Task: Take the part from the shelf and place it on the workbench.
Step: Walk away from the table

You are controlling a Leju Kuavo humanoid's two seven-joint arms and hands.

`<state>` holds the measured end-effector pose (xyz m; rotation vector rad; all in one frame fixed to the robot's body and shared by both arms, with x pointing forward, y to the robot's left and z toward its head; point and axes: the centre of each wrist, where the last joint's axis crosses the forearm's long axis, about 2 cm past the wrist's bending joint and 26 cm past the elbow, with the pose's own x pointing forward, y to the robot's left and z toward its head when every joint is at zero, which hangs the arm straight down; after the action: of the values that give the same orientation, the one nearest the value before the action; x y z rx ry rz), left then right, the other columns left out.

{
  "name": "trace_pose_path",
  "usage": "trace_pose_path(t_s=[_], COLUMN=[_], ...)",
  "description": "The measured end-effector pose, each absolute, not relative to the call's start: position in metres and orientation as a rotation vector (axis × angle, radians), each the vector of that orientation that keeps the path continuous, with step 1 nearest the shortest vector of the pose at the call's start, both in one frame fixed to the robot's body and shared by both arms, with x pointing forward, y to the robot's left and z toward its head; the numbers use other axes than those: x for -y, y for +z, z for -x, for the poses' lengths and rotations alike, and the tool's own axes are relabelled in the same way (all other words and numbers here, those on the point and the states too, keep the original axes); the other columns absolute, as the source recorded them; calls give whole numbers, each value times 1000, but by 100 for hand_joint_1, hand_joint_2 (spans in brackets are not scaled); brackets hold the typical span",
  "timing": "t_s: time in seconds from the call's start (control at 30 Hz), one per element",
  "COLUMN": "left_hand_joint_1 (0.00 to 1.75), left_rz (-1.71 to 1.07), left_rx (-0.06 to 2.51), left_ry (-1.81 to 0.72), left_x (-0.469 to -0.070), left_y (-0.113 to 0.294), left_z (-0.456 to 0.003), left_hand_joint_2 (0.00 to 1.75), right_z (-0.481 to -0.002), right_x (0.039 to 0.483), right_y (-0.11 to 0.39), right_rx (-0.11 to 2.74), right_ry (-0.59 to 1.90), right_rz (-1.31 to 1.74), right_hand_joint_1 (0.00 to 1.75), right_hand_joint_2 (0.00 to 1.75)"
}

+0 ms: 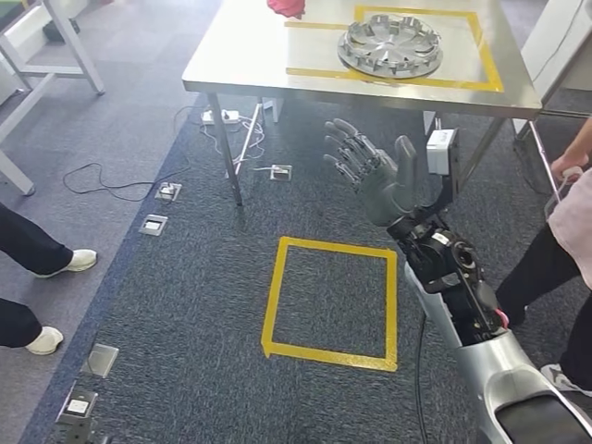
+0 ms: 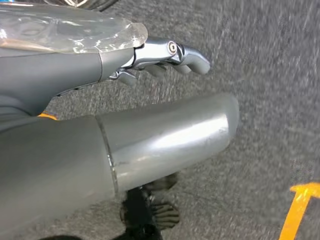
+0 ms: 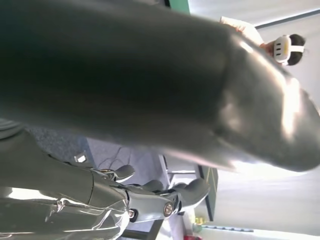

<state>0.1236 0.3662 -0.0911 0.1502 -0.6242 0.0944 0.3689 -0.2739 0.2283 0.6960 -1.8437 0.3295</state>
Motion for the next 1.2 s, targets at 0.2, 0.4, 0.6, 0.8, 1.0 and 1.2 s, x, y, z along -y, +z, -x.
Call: trace_pose_path(t_s=[0.2, 0.4, 0.6, 0.8, 1.0, 1.2], left_hand_joint_1=[0, 0, 0, 0, 0, 0], left_rz=[-150, -151, -152, -149, -150, -149], left_rx=[624, 625, 624, 624, 623, 621], left_ry=[88, 88, 91, 92, 91, 87], left_x=[-366, -366, -366, -365, -366, -365], left_y=[-91, -90, -91, -91, -91, -91], left_z=[-124, -126, -125, -126, -125, -124], left_hand_joint_2=[0, 0, 0, 0, 0, 0], right_z=[-368, -369, -369, -369, -370, -370], right_x=[274, 275, 276, 277, 277, 277], right_y=[227, 229, 228, 229, 230, 230], right_rx=[1848, 1854, 1852, 1854, 1859, 1857], right_ry=[344, 356, 352, 351, 353, 352], right_rz=[-688, -694, -693, -691, -692, -692], right_hand_joint_1=[0, 0, 0, 0, 0, 0], right_hand_joint_2=[0, 0, 0, 0, 0, 0])
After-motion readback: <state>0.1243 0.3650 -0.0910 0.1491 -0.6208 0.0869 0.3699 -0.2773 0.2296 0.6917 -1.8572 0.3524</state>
